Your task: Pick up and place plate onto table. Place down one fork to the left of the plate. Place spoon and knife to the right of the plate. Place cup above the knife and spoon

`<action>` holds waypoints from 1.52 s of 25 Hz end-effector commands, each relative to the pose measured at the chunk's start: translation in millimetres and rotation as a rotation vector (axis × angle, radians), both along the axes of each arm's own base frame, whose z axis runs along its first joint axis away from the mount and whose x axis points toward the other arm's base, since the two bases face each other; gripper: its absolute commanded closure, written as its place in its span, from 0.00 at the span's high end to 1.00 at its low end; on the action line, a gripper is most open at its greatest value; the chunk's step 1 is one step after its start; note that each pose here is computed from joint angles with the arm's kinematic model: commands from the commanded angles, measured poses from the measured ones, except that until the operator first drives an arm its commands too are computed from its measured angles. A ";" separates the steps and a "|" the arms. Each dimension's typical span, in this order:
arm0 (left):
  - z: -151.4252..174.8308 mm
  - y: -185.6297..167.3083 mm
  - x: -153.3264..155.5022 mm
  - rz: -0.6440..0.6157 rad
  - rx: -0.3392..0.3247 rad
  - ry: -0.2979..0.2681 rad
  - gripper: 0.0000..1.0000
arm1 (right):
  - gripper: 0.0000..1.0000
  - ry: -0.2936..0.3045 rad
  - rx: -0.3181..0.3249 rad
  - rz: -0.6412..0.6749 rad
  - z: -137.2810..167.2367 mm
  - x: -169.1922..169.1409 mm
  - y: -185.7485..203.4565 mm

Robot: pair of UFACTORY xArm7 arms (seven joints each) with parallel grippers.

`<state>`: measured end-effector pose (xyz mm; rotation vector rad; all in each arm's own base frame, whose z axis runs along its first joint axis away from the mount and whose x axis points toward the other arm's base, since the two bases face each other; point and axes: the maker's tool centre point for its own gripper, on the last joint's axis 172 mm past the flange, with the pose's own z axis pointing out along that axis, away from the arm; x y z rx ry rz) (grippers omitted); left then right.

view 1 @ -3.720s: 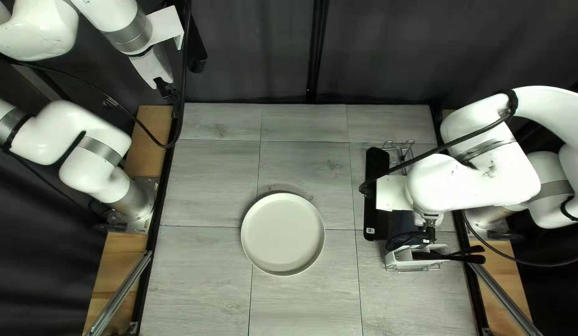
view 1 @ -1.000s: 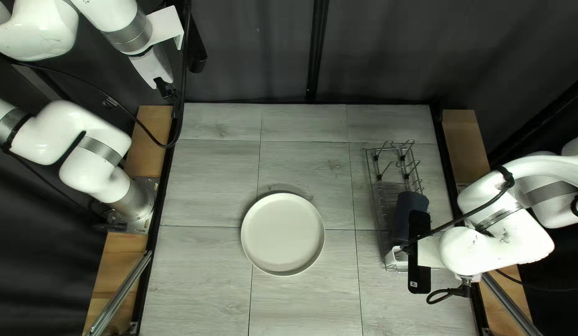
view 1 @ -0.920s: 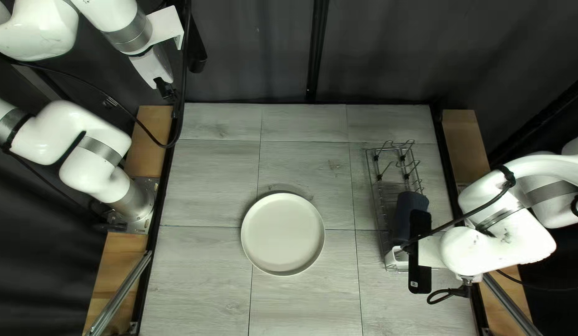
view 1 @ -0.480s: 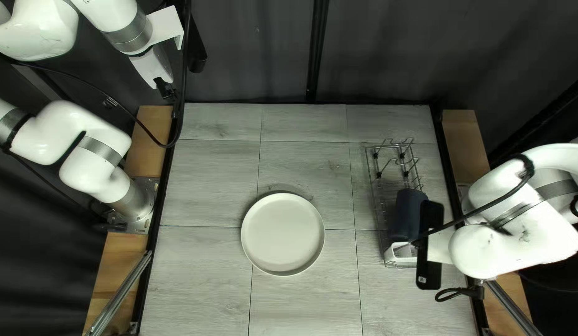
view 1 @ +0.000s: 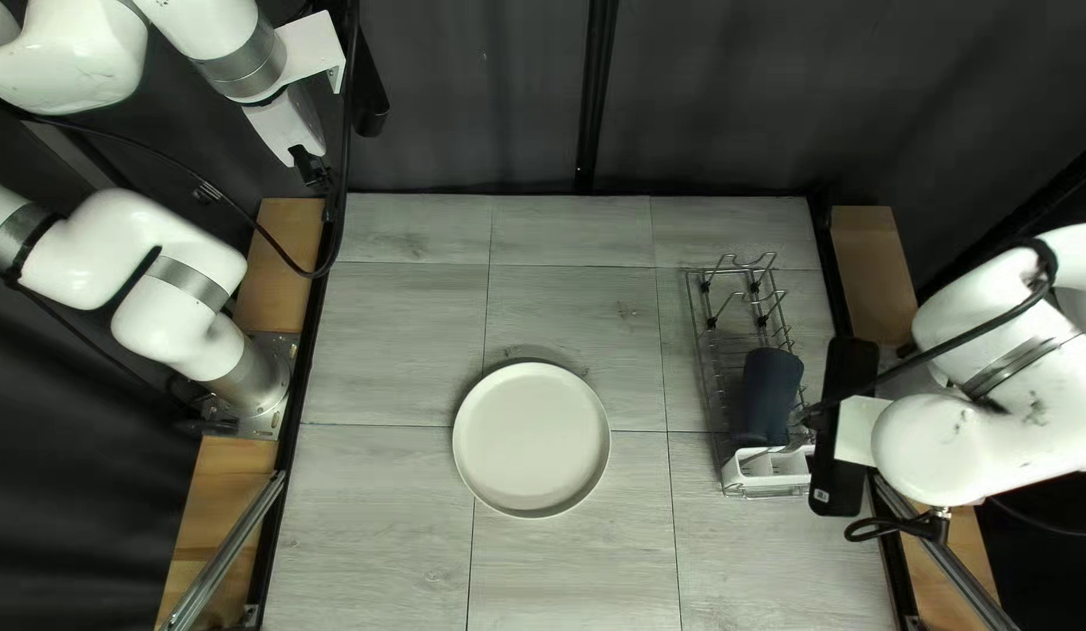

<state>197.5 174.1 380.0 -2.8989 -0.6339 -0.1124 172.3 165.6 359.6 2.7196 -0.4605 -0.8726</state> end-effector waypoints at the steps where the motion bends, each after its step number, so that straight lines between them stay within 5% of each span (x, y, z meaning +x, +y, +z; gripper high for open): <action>1: 0.0 0.0 0.0 0.000 0.000 0.000 1.00 | 0.00 -0.084 0.045 -0.096 6.2 37.3 5.2; 10: 0.0 0.0 0.0 0.000 0.000 0.000 1.00 | 0.00 -0.276 0.099 -0.248 9.2 109.6 -6.0; 17: 0.0 0.0 0.0 0.000 0.000 0.000 1.00 | 0.00 -0.413 0.055 -0.485 -6.7 180.3 -11.7; 25: 0.0 0.0 0.0 0.000 0.000 0.000 1.00 | 0.00 -0.427 0.047 -0.489 -12.4 193.8 -8.9; 29: 0.0 0.0 0.0 0.000 0.000 0.000 1.00 | 0.00 -0.468 0.116 -0.427 -22.6 203.6 -14.8; 33: 0.0 0.0 0.0 0.000 0.000 0.000 1.00 | 0.00 -0.456 0.005 -0.542 -38.7 223.7 -2.7; 38: 0.0 0.0 0.0 0.000 0.000 0.000 1.00 | 0.00 -0.441 -0.198 -0.837 -74.4 238.3 -1.9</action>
